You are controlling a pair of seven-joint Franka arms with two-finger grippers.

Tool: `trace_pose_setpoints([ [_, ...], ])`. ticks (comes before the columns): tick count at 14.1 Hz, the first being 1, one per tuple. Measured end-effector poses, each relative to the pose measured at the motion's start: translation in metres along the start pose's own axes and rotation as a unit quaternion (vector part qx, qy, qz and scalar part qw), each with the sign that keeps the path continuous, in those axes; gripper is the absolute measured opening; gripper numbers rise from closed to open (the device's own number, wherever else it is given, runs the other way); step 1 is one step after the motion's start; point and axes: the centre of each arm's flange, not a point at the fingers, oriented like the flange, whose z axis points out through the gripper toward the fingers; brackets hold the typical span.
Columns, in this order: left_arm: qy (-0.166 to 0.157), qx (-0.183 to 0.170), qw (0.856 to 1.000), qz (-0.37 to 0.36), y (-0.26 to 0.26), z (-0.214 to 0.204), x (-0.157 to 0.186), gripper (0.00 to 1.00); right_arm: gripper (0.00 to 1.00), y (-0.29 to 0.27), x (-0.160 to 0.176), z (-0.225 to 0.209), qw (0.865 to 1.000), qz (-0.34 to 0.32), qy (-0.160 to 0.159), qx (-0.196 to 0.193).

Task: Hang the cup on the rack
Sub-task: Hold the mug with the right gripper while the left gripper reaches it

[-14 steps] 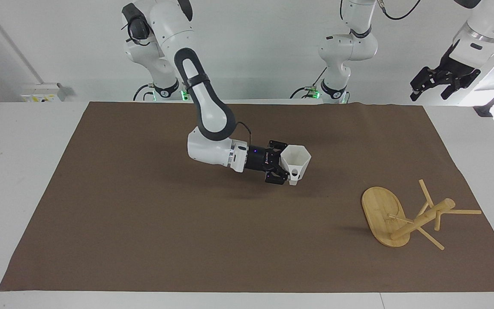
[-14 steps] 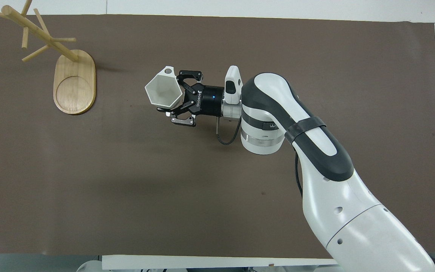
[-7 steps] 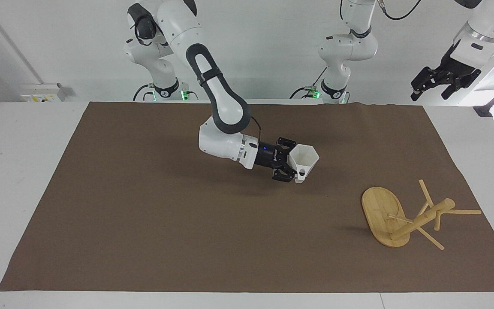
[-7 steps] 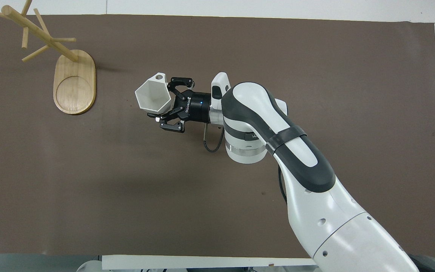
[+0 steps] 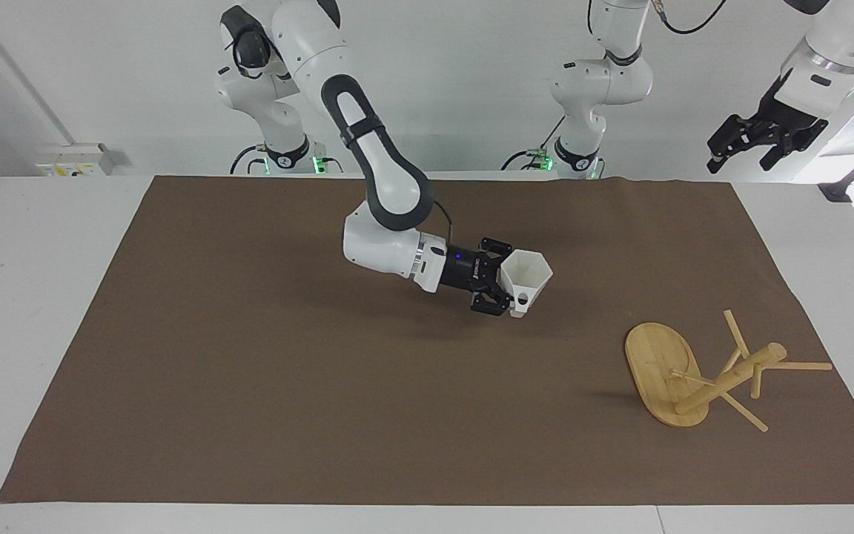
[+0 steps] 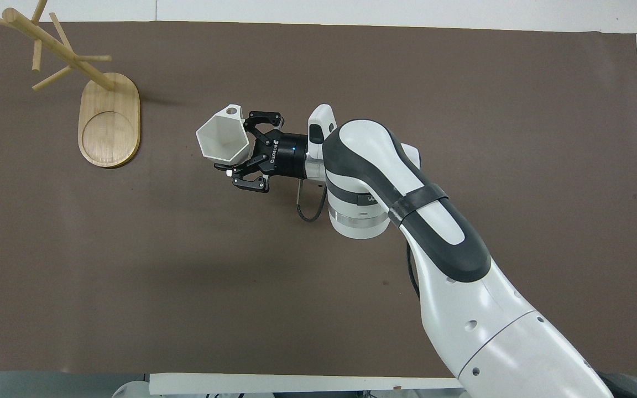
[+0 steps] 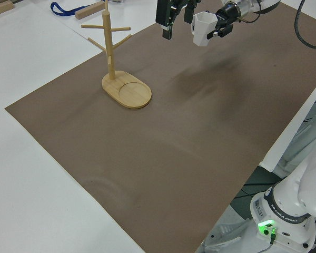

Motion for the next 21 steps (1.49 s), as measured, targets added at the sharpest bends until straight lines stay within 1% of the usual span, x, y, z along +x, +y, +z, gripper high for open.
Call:
trace_pose_setpoints([
  [2,0.013,0.002,1.000,-0.007,0.043,0.010,0.005,1.00,0.78,0.000,0.000,0.000,1.000,0.000,0.000,0.000],
  [4,0.026,0.001,1.000,-0.017,0.106,0.023,0.006,1.00,0.78,0.000,0.000,0.000,1.000,0.000,0.000,0.000],
  [6,0.034,-0.003,0.999,-0.028,0.168,0.042,0.009,1.00,0.78,0.000,0.000,0.000,1.000,0.000,0.000,0.000],
  [8,0.040,-0.008,0.999,-0.032,0.210,0.063,0.016,1.00,0.78,0.000,0.000,0.000,1.000,0.000,0.000,0.000],
  [11,0.046,-0.013,0.998,-0.036,0.238,0.085,0.032,1.00,0.78,0.000,0.000,0.000,1.000,0.000,0.000,0.000],
  [14,0.040,-0.012,0.998,-0.042,0.251,0.105,0.050,1.00,0.78,0.000,0.000,0.000,1.000,0.000,0.000,0.000],
  [17,0.043,-0.014,0.998,-0.046,0.259,0.122,0.067,0.99,0.78,0.000,0.001,0.000,1.000,0.000,0.001,0.000],
  [20,0.046,-0.016,0.998,-0.046,0.267,0.130,0.072,0.99,0.78,0.000,0.001,0.000,1.000,0.000,0.001,0.000],
  [21,0.045,-0.016,0.998,-0.046,0.269,0.132,0.072,0.96,0.78,0.000,0.001,0.000,1.000,0.000,0.001,0.000],
])
